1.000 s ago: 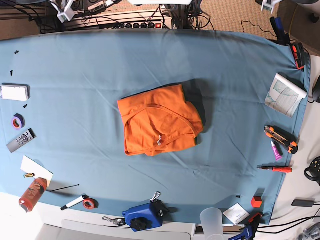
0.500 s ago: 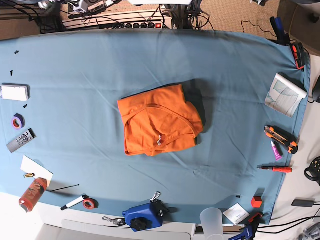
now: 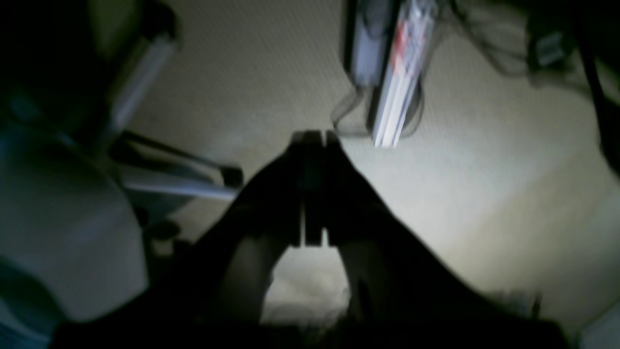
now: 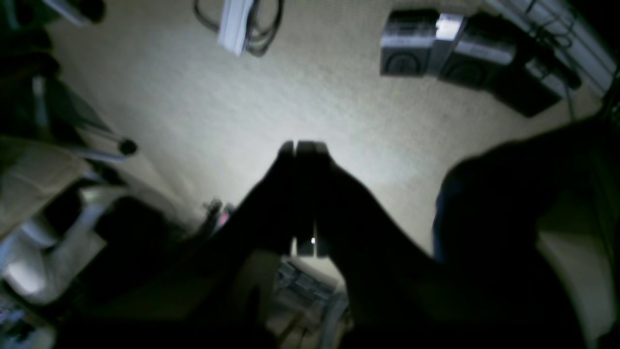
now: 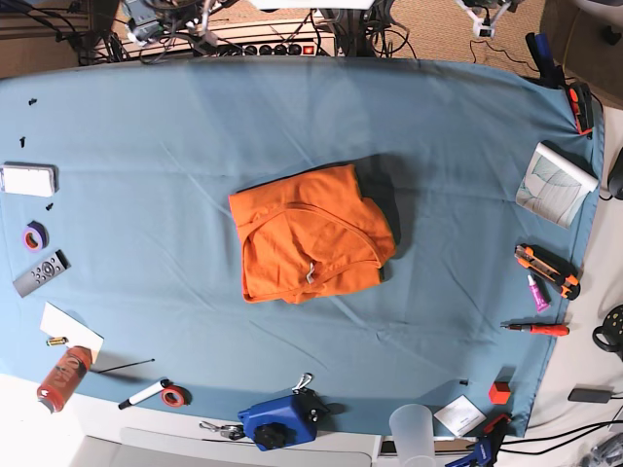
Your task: Layout the t-shirt on the table in an organized manner, then fold the t-shirt properly
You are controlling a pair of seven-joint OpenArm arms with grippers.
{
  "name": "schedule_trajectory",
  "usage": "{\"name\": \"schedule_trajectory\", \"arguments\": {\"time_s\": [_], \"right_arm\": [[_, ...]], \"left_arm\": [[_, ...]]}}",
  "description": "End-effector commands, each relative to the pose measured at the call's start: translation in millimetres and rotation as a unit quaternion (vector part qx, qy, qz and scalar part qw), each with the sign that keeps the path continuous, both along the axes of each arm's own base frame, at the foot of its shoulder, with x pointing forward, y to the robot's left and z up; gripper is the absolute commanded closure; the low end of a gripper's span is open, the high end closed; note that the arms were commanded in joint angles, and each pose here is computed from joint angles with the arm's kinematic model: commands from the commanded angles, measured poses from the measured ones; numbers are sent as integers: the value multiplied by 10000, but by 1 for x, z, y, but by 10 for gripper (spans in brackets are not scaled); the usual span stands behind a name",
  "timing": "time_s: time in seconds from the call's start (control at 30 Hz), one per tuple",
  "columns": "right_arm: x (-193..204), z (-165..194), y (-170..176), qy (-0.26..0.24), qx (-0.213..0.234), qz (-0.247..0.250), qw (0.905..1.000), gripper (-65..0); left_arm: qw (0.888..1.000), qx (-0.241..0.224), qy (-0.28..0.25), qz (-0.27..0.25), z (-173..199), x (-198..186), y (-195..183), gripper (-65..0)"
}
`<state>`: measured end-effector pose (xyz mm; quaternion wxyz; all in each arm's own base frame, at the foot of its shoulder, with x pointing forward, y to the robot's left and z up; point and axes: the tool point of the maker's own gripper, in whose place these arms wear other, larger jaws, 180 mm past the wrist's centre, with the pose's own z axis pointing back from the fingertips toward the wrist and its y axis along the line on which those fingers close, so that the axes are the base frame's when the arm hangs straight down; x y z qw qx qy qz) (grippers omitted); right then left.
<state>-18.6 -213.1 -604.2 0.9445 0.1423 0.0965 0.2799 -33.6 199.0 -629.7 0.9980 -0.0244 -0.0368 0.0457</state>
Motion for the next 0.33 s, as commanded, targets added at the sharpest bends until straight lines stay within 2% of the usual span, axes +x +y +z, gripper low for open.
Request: {"name": "schedule_trajectory", "arguments": {"time_s": [0.0,0.07,0.17,0.3], "right_arm": [[-4,-2,-4,25,9,184,9998,0],[3,-13,-6,-281,-175,422,9986,0],[12,-24,-11,-723,-414,837,9930,0],[14,-28,-13,-877,-588,1110,9882,0]], "left_arm": [[10000,36,-28,42,0,-9,1,0],[9997,59,-229,94,-3,-8,-5,0],[9995,173,-266,-21,-5,-7,-10,0],[9991,210,-329,-156,-4,-1,-13,0]]}}
